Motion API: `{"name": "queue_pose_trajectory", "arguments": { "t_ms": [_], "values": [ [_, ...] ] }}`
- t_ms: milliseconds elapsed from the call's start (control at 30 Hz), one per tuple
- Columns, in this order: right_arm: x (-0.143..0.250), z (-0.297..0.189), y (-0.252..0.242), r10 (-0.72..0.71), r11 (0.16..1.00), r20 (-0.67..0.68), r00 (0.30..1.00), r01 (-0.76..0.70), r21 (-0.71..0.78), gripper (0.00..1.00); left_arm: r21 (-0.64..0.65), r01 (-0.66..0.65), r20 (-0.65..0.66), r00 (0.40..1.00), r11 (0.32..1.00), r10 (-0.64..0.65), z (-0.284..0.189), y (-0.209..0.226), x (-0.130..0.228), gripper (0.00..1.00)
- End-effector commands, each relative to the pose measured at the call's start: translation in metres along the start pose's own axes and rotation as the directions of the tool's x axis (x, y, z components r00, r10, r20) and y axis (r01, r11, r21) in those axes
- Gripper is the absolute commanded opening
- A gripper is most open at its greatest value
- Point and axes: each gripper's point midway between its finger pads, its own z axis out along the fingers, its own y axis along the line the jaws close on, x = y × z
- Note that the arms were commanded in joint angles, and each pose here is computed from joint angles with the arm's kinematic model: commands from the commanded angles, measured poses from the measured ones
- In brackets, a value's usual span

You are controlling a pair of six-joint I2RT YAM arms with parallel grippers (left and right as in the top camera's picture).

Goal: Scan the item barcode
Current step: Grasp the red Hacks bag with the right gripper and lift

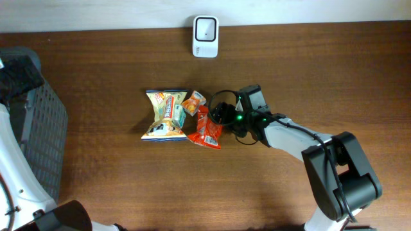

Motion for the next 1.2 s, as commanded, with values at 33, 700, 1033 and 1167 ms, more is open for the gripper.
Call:
{"name": "queue_pose_trajectory", "arguments": {
  "t_ms": [33,700,1033,1167],
  "values": [
    [0.01,0.023,-0.01,-0.006,0.999,-0.012,1.0,0.007,0.047,0.74,-0.002,-0.013,0.004,1.0,1.0,0.013,-0.001,0.001,0.0,0.99],
    [-0.053,-0.108,-0.016,-0.276,0.887,0.296,0.914,0.124,0.444,0.04,-0.002,-0.013,0.004,1.0,1.0,0.013,-0.001,0.001,0.0,0.99],
    [-0.054,-0.123,-0.06,-0.212,0.888,0.15,0.966,0.127,0.441,0.59,-0.002,-0.013,0.004,1.0,1.0,0.013,-0.001,0.001,0.0,0.99],
    [-0.034,-0.123,-0.056,-0.217,0.929,-0.006,0.976,0.208,0.307,0.66,-0.002,-0.013,0.004,1.0,1.0,0.013,-0.001,0.001,0.0,0.99]
  ]
}}
